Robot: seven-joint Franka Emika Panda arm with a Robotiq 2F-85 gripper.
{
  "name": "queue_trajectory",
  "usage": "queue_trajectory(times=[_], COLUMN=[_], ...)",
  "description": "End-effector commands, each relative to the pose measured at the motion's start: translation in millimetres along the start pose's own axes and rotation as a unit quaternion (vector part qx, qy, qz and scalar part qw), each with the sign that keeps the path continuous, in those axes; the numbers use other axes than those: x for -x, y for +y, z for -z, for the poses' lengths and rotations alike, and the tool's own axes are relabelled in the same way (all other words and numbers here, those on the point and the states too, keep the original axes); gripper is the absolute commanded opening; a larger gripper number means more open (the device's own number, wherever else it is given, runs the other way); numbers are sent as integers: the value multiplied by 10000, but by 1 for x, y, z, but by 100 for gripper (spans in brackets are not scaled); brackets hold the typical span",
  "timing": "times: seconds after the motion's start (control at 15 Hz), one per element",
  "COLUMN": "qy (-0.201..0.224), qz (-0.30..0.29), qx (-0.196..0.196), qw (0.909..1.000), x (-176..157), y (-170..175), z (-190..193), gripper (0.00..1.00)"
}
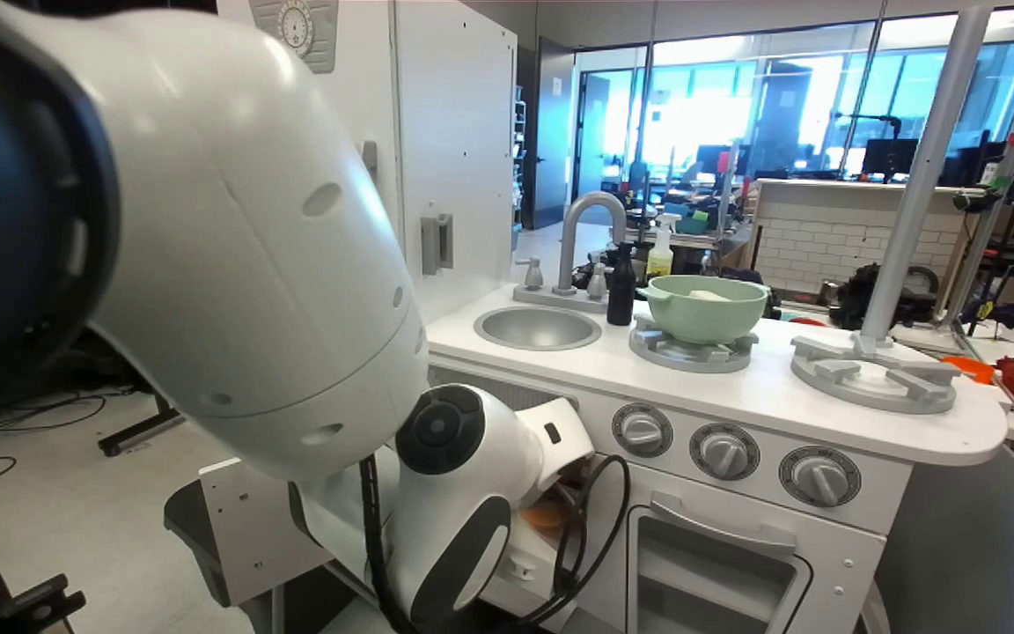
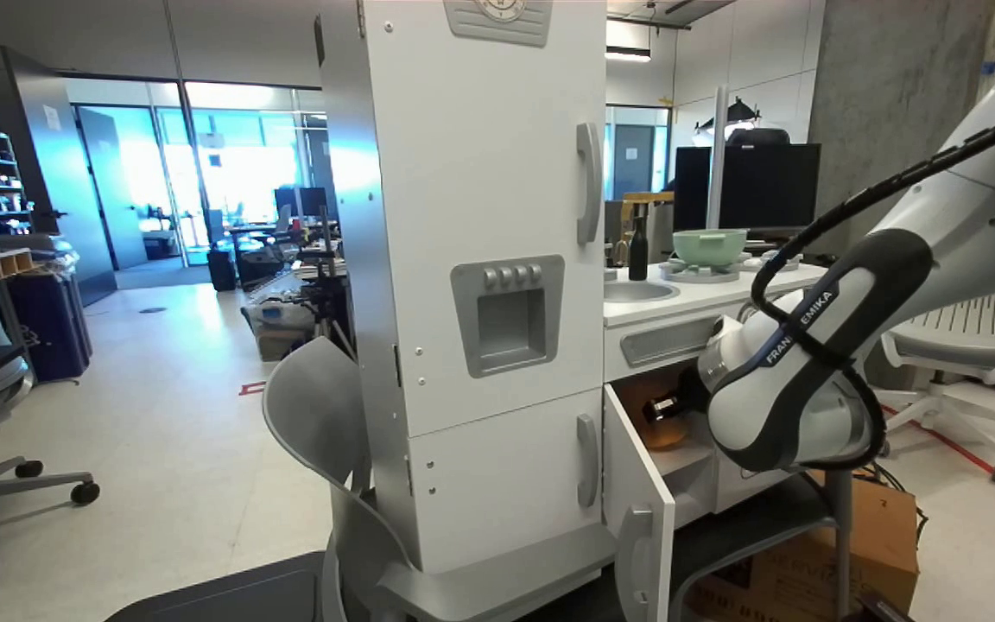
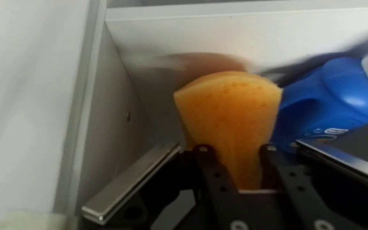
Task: Put the orange object inside the cupboard
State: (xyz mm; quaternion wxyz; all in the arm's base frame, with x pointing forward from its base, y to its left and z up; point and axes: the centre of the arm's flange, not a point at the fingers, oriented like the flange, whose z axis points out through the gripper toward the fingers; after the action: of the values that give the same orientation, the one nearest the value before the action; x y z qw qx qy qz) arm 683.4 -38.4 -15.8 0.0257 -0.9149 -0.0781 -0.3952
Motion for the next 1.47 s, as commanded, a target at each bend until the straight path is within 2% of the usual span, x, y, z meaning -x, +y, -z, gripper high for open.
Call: queue_trajectory(times=[0.0,0.4,0.53,0.87,1.0,1.2,1.4], qy=[604,379,225,39,166,137,-310], qz=[25,169,267,311,303,386,588], qx=[142,183,181,82,74,124,196], qw=[9981,9990,9992,9995,9994,9991,9976], x=[3,18,29,41,39,31,19], y=[-3,-6,-6,-13,-13,-15,-18], z=[-19,5,15,41,50,77,115], gripper=[46,90,100,100,100,100,100])
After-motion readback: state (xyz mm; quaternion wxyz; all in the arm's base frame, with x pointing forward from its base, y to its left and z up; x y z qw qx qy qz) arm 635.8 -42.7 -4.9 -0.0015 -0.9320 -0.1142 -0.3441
